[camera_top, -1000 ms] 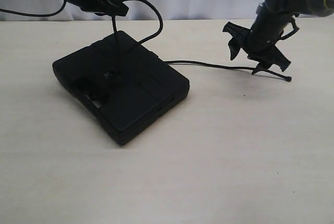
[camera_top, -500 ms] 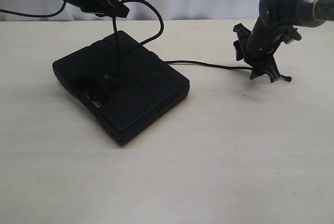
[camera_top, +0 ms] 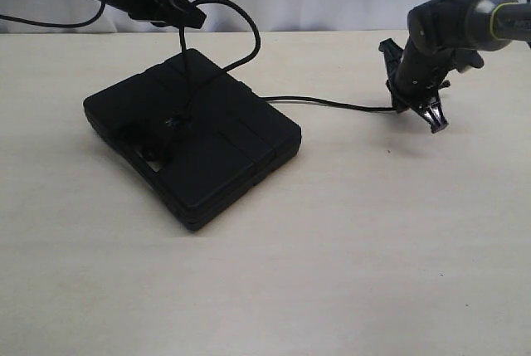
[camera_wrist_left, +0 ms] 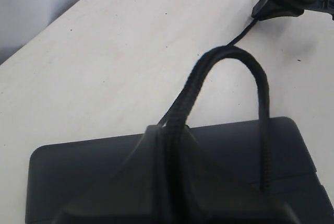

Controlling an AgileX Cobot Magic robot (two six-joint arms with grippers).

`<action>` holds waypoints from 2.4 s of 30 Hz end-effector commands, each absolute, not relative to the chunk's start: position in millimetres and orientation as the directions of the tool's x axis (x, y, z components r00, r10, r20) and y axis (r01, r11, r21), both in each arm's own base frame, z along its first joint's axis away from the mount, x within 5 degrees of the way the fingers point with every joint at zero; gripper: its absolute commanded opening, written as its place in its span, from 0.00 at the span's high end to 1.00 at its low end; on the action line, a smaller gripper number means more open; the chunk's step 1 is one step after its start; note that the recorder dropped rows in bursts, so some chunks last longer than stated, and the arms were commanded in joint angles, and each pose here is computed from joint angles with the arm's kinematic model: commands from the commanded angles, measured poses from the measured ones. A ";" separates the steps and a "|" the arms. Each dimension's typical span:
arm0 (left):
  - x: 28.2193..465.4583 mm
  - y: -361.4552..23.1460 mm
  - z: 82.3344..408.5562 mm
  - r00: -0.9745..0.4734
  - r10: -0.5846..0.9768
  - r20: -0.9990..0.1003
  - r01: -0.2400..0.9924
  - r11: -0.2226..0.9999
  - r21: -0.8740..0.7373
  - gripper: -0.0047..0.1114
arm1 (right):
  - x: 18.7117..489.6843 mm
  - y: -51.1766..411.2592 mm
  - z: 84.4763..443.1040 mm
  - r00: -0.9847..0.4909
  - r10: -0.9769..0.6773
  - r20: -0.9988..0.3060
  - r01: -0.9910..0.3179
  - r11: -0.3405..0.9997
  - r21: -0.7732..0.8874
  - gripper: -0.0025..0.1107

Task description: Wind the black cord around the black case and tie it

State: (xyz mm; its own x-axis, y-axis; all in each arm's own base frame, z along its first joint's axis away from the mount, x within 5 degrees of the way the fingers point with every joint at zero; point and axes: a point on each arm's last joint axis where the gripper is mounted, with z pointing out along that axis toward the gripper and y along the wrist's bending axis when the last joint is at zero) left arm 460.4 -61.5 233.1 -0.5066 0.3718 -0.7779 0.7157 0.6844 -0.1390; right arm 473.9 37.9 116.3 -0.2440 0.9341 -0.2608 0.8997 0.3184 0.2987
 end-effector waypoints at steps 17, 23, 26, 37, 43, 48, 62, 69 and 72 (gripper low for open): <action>460.4 -54.0 229.0 -0.462 0.487 -0.742 0.743 0.669 -0.024 0.96 | 460.9 98.0 232.5 -0.711 -0.289 -0.641 -0.348 0.937 -0.036 0.94; 459.5 -48.9 228.4 -0.466 0.492 -0.735 0.747 0.665 -0.029 0.96 | 454.6 128.2 236.8 -0.542 -0.473 -0.695 -0.619 0.783 -0.049 0.94; 458.1 -42.3 230.5 -0.445 0.481 -0.755 0.767 0.640 -0.044 0.96 | 455.0 130.2 238.2 -0.461 -0.540 -0.704 -0.679 0.726 -0.113 0.94; 443.2 -12.1 244.2 -0.374 0.376 -0.847 0.861 0.480 -0.167 0.96 | 444.3 143.7 240.1 -0.184 -0.688 -0.702 -0.872 0.444 -0.207 0.94; 440.8 -14.3 245.9 -0.346 0.377 -0.859 0.883 0.440 -0.163 0.96 | 436.1 151.8 242.6 -0.040 -0.690 -0.722 -0.931 0.289 -0.224 0.94; 441.1 -14.6 246.6 -0.346 0.368 -0.863 0.882 0.441 -0.165 0.96 | 436.4 152.5 236.0 -0.023 -0.701 -0.713 -0.940 0.259 -0.224 0.94; 444.6 -21.1 234.3 -0.362 0.377 -0.852 0.882 0.434 -0.183 0.96 | 425.6 202.8 227.4 0.173 -0.674 -0.718 -0.942 0.099 -0.320 0.94; 449.4 -18.7 228.6 -0.381 0.375 -0.845 0.861 0.477 -0.176 0.89 | 427.1 204.7 231.5 0.149 -0.632 -0.761 -0.942 0.143 -0.303 0.94; 451.0 -18.2 228.8 -0.404 0.356 -0.843 0.843 0.502 -0.193 0.68 | 426.6 206.9 235.2 0.127 -0.594 -0.795 -0.946 0.168 -0.276 0.94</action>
State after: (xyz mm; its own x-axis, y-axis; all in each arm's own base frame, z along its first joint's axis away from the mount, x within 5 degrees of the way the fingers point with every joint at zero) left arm 448.7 -17.8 228.6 -0.3801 0.3821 -0.8423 0.8630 0.4741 -0.1743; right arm 426.4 206.3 229.8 0.1304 -0.6223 -0.7719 -0.9466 0.1534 -0.2836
